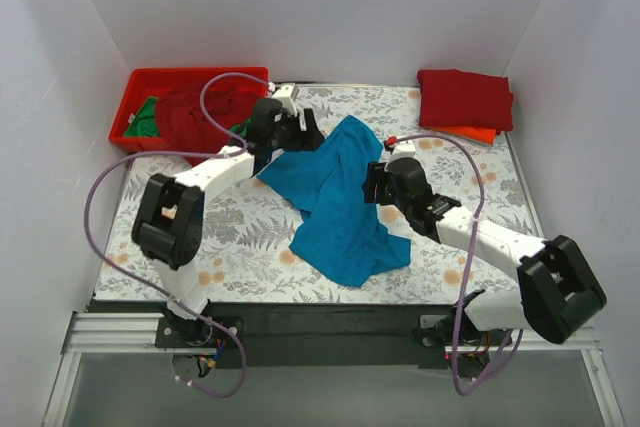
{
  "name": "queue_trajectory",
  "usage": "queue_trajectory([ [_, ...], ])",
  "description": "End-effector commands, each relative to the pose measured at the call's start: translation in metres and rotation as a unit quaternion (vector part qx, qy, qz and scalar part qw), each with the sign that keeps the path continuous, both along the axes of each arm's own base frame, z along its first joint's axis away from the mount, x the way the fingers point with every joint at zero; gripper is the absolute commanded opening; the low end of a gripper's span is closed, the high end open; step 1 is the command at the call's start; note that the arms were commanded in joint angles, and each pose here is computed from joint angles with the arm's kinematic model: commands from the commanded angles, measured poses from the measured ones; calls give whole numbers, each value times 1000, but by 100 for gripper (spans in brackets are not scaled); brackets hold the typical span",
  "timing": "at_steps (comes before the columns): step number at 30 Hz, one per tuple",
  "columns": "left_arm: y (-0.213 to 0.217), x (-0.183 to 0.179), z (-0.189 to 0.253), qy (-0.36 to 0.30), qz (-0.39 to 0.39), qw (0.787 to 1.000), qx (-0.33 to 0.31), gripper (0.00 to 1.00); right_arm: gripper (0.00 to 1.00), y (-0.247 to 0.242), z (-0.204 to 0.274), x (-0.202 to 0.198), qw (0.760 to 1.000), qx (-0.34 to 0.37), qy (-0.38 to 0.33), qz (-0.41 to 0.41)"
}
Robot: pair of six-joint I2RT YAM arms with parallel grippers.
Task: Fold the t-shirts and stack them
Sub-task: Flatten the tshirt out
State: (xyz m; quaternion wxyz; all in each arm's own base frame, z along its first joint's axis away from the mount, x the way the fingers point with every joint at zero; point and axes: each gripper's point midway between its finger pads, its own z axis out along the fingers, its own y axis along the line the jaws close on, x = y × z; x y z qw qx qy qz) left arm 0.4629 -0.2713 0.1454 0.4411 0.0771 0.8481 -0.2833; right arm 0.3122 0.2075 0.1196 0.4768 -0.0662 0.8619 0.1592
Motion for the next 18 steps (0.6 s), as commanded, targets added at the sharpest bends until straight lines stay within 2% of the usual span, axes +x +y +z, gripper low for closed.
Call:
queue_trajectory([
  [1, 12, -47, -12, 26, 7, 1000, -17, 72, 66, 2, 4, 33, 1000, -4, -12, -2],
  [3, 13, -68, -5, 23, -1, 999, -31, 72, 67, 4, 4, 55, 1000, 1, -11, -4],
  [4, 18, -86, -22, 48, 0, 998, -30, 72, 67, 6, 3, 61, 1000, 6, -7, 3],
  [8, 27, -120, -30, 66, 4, 997, -35, 72, 67, 5, -10, 84, 1000, 9, 5, 11],
  [12, 37, -140, -37, 75, 19, 996, -40, 73, 67, 11, -15, 98, 1000, 10, 3, 26],
  [18, 34, -147, -45, 87, 6, 995, -45, 76, 66, 12, -27, 111, 1000, 4, 12, 28],
])
